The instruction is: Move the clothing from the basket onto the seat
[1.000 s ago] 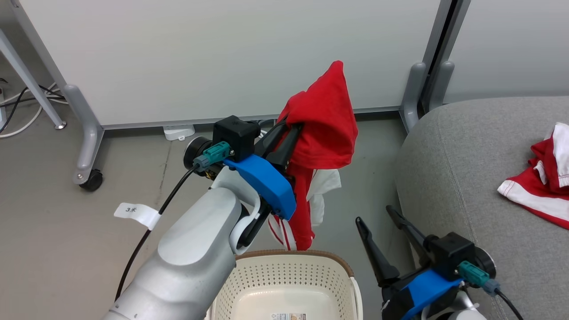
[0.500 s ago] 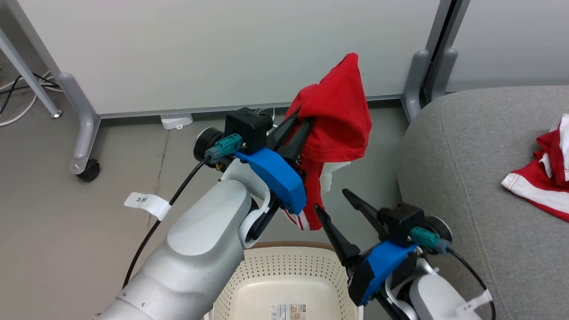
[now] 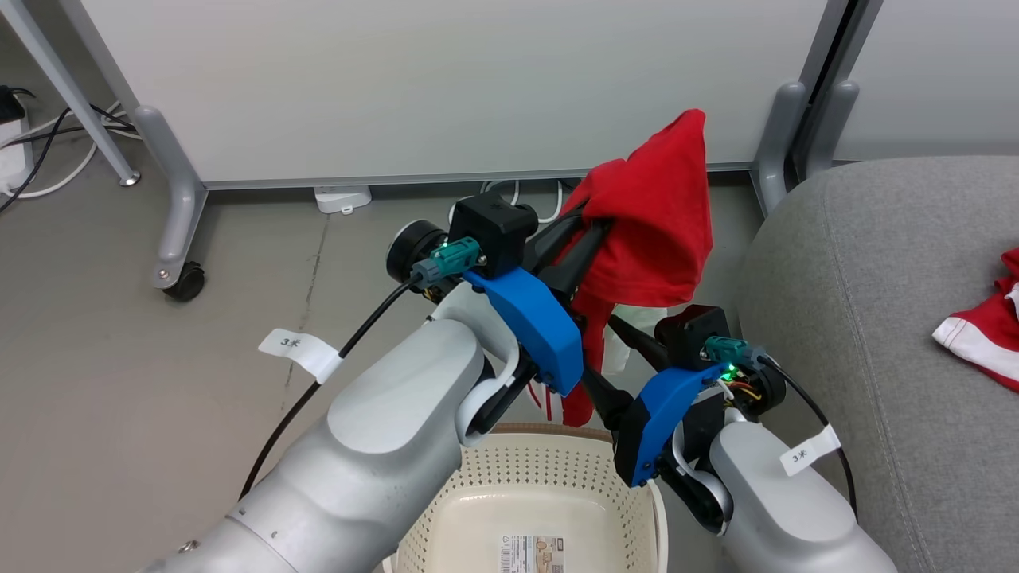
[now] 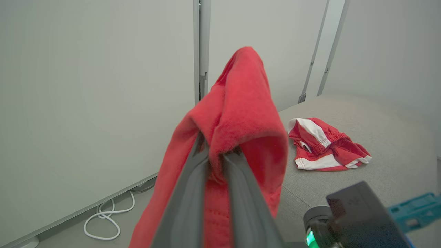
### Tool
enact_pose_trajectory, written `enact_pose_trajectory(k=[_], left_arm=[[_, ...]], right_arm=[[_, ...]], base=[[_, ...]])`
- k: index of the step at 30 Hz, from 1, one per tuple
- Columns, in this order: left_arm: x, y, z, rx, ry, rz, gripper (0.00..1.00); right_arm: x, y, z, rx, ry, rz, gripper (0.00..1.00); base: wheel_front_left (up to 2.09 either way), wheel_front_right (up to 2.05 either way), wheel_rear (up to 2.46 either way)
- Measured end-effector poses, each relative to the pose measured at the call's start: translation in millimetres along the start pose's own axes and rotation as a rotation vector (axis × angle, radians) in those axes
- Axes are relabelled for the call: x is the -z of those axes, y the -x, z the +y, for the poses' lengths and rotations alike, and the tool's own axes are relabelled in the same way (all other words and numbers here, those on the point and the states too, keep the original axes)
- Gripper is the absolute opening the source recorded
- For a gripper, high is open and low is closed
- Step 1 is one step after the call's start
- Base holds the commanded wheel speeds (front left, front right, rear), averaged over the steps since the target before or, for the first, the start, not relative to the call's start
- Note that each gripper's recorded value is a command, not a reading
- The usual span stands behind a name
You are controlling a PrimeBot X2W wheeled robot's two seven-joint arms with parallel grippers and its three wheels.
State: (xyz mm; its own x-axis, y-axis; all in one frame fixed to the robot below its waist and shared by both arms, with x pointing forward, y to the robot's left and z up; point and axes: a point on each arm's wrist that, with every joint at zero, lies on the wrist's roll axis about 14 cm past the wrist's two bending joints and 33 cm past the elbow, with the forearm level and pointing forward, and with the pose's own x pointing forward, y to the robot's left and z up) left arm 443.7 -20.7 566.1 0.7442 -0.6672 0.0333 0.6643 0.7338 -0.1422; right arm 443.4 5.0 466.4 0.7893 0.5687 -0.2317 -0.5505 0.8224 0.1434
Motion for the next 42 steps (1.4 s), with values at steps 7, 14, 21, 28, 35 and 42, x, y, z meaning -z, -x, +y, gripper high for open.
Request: enact_pose_trajectory(k=[7,14,21,28,35,42], left_arm=[[0.6,1.6,-9.6,0.021,0.007,0.004,0.0],[-1.4,0.3,-14.0,0.024,0.006,0.001,0.0],[-2.5,-1.7,-15.5,0.023,0.008,-0.003,0.0],[0.3,-2.9,-17.2,0.028,0.009,0.005,0.0],[0.0,-5.8,-16.1,0.024,0.002,0.0,0.25],[1.9,-6.7,-1.5,0.001,0.002,-0.014,1.0]], right_arm=[[0.7,-5.8,6.3,-0.021,-0.059,-0.005,0.0],[0.5,-2.2,4.0,-0.013,-0.058,-0.016,0.0],[0.6,1.9,7.3,-0.023,-0.045,-0.016,0.0],[4.1,2.6,7.0,-0.025,-0.037,-0.003,0.0],[3.5,2.9,8.9,-0.035,-0.032,-0.005,0.0],[-4.0,7.4,3.8,-0.029,-0.019,-0.039,0.0]], base=[[0.0,0.0,0.0],[0.0,0.0,0.0],[0.0,0.0,0.0],[0.0,0.0,0.0],[0.0,0.0,0.0],[0.0,0.0,0.0]])
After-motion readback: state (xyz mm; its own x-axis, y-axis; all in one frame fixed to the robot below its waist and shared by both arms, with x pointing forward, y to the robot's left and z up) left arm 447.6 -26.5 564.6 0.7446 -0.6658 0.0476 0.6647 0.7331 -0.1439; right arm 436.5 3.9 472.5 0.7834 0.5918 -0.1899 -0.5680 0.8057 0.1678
